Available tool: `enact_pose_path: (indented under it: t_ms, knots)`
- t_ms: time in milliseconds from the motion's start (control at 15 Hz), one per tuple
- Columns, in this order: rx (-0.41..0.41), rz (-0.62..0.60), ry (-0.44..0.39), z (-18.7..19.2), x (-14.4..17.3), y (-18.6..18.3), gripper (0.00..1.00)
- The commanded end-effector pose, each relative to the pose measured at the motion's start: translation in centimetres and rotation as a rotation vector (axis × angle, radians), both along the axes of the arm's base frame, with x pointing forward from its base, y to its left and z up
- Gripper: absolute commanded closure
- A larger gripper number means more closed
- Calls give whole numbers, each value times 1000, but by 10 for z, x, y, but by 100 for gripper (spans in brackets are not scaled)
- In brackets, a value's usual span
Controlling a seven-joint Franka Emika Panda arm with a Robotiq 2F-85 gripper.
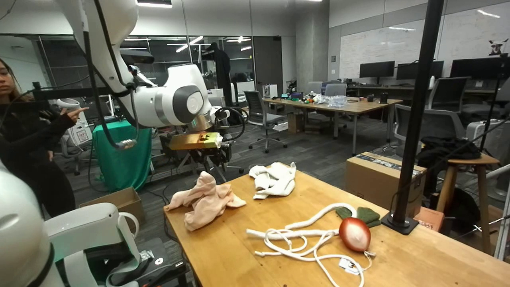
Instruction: Move the white towel to the left, move the yellow towel to the right, move the pink t-shirt to the right, move the peach t-shirt to the right, move the radish to the right, separate the two white ropes
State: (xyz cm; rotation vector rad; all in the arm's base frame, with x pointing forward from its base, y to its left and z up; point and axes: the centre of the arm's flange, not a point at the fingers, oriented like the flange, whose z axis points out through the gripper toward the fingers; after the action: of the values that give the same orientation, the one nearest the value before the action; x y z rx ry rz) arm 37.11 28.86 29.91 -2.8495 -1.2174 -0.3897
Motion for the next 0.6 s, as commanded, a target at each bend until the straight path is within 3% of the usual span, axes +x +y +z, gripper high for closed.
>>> enact_pose_path:
  t_ms: [0,200,533]
  knots:
    - [-58,-23,10,16,6,-3,3]
    - [-126,-49,-11,18,12,-14,0]
    - [-239,-165,-205,20,36,-48,0]
